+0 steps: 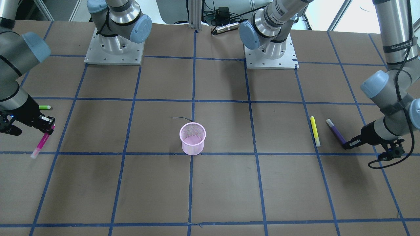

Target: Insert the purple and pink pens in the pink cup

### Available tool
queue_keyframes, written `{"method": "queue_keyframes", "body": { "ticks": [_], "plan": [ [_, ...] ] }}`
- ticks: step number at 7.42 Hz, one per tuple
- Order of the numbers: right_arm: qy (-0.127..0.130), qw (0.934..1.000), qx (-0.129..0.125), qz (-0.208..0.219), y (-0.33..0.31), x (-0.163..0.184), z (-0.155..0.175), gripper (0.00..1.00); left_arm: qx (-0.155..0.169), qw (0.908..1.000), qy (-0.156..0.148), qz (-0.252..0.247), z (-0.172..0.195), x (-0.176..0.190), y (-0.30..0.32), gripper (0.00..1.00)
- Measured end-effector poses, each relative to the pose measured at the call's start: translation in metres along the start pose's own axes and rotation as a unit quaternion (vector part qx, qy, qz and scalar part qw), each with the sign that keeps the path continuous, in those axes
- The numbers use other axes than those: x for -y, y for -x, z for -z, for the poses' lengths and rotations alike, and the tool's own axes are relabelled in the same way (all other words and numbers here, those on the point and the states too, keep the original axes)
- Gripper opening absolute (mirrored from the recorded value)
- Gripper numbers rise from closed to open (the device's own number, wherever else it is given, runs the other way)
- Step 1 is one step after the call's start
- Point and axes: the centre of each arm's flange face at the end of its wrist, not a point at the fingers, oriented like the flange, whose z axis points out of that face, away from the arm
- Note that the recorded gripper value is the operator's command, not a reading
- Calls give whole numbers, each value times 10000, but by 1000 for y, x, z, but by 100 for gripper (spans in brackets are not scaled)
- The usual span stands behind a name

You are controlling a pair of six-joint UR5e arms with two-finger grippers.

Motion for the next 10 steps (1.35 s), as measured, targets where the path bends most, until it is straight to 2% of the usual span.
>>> {"method": "queue_keyframes", "body": {
  "ticks": [1,3,4,5,6,7,8,10],
  "plan": [
    [19,9997,251,12,36,1,16,2,42,9999,-96,-13,12,1,0,0],
    [179,9968,717,-313,135,-2,53,0,153,9995,-291,-33,45,4,0,0],
    [345,9910,1102,-674,191,-10,70,0,198,9991,-373,-45,65,5,-1,0],
    [567,9808,1513,-1093,241,-24,81,0,226,9987,-456,-59,89,4,-2,0],
    [872,9667,1873,-1511,284,-41,88,0,239,9983,-535,-80,112,2,-5,0],
    [1218,9495,2168,-1911,318,-57,92,0,239,9977,-609,-144,131,-2,-14,0],
    [1571,9285,2426,-2330,344,-69,93,0,257,9969,-693,-264,144,-6,-30,0],
    [2250,8800,2785,-3122,381,-80,88,0,308,9945,-861,-508,163,-14,-65,0]
  ]
}}
